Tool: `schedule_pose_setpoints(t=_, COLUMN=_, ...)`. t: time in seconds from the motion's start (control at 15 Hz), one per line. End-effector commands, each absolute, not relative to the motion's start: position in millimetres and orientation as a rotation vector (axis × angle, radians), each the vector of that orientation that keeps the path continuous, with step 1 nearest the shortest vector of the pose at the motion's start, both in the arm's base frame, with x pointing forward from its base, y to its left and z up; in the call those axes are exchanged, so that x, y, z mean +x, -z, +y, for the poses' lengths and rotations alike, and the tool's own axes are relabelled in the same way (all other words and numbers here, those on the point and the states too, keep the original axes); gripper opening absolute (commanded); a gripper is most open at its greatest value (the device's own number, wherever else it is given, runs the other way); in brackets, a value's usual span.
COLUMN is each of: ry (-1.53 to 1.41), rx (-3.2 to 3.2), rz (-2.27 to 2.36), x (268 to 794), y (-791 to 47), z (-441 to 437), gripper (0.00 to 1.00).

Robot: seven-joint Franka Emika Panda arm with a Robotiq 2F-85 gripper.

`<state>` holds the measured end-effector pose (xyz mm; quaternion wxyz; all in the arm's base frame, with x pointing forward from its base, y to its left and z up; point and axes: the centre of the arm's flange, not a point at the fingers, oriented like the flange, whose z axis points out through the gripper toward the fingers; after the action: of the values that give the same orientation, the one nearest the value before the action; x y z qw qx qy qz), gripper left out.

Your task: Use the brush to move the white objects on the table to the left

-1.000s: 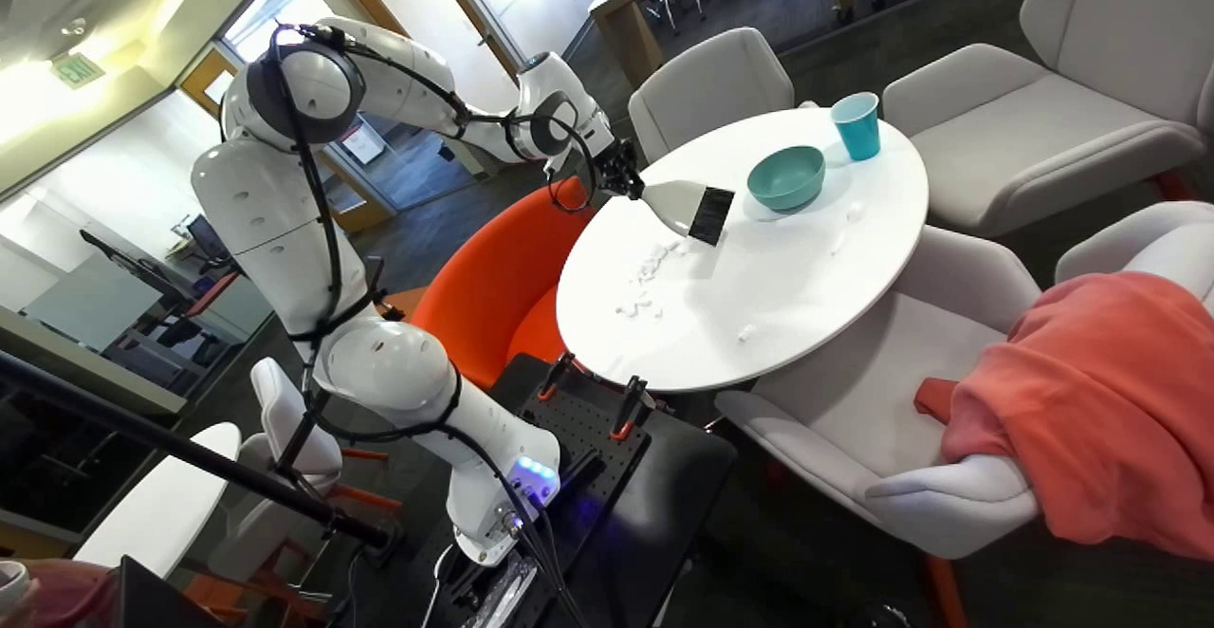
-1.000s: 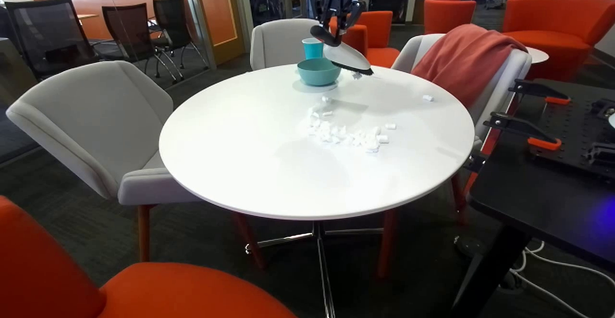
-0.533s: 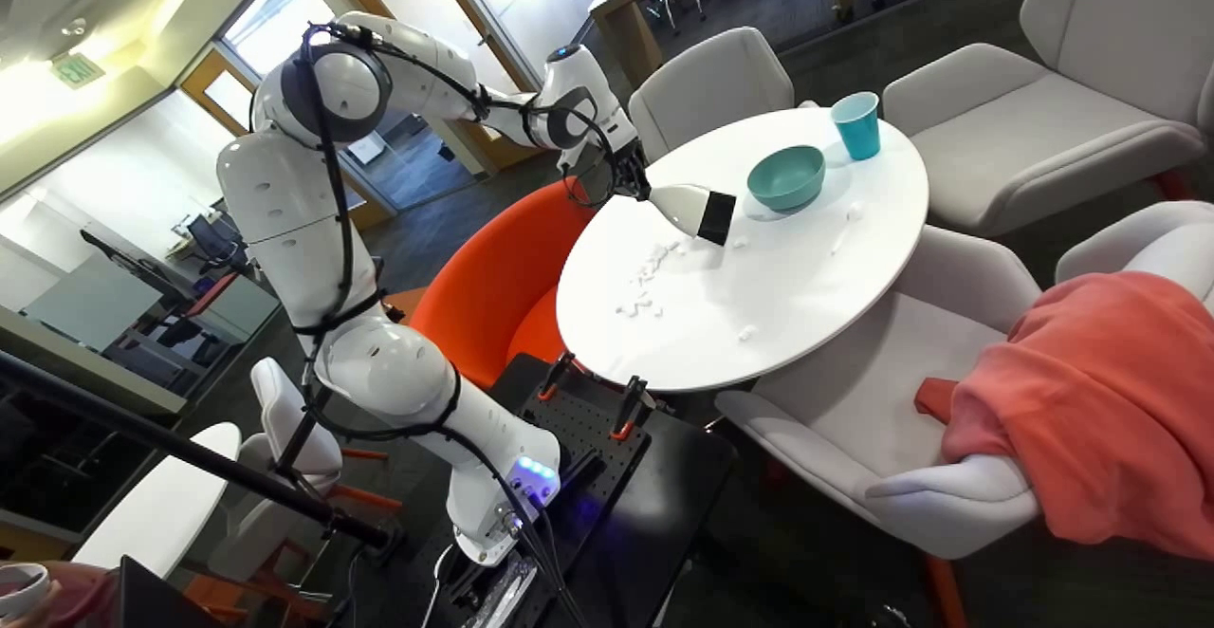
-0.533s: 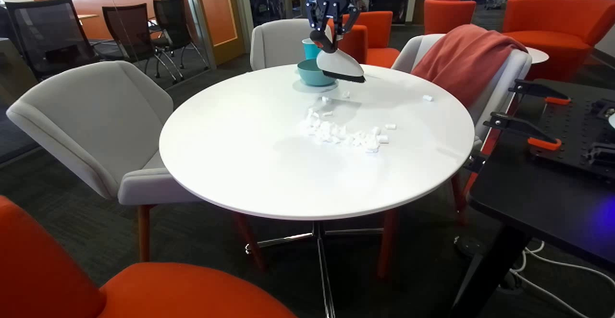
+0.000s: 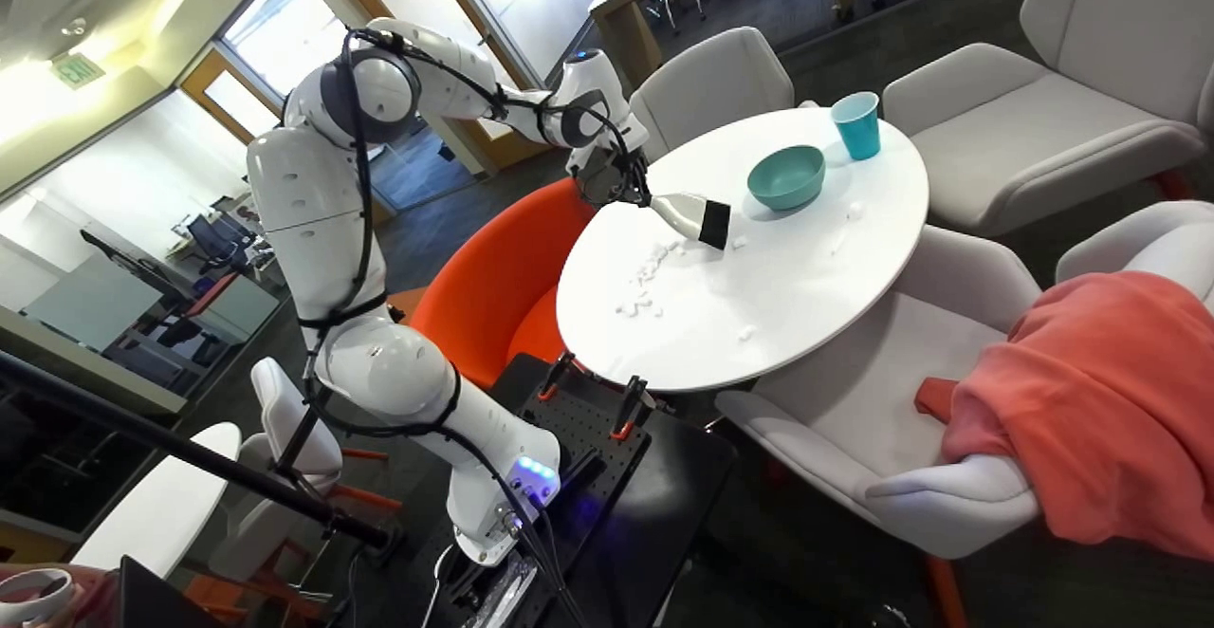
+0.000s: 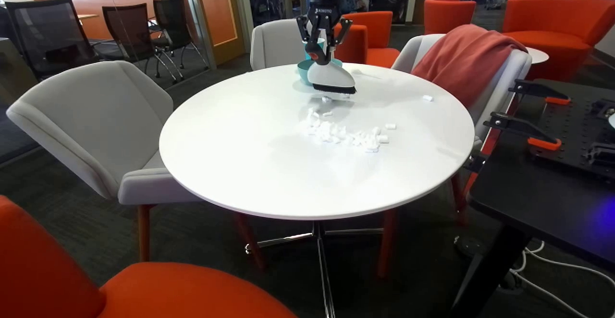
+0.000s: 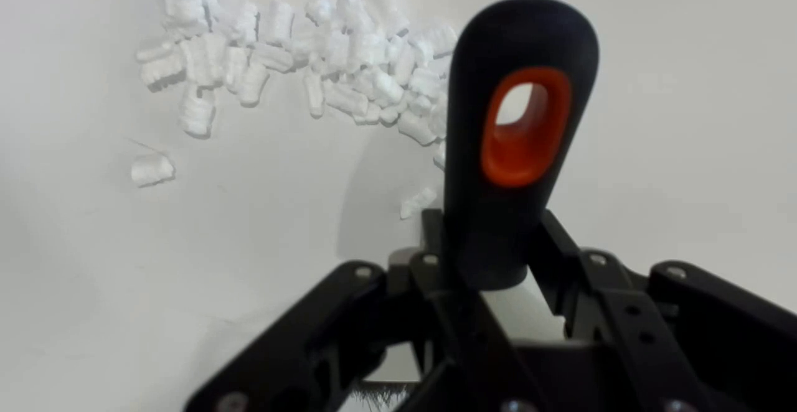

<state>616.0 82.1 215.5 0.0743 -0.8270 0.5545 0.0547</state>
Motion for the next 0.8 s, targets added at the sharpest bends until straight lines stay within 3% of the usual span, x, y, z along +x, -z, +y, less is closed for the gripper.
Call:
schedule_pose_setpoints(t=0.0, ry=-0.246, rx=-2.51, rz=1.595, x=635, y=-208, z=83, gripper=0.12)
schedule_pose_setpoints(t=0.73, ry=-0.426, rx=-2.497, rz=1.39, x=598, y=-206, z=148, gripper=0.12)
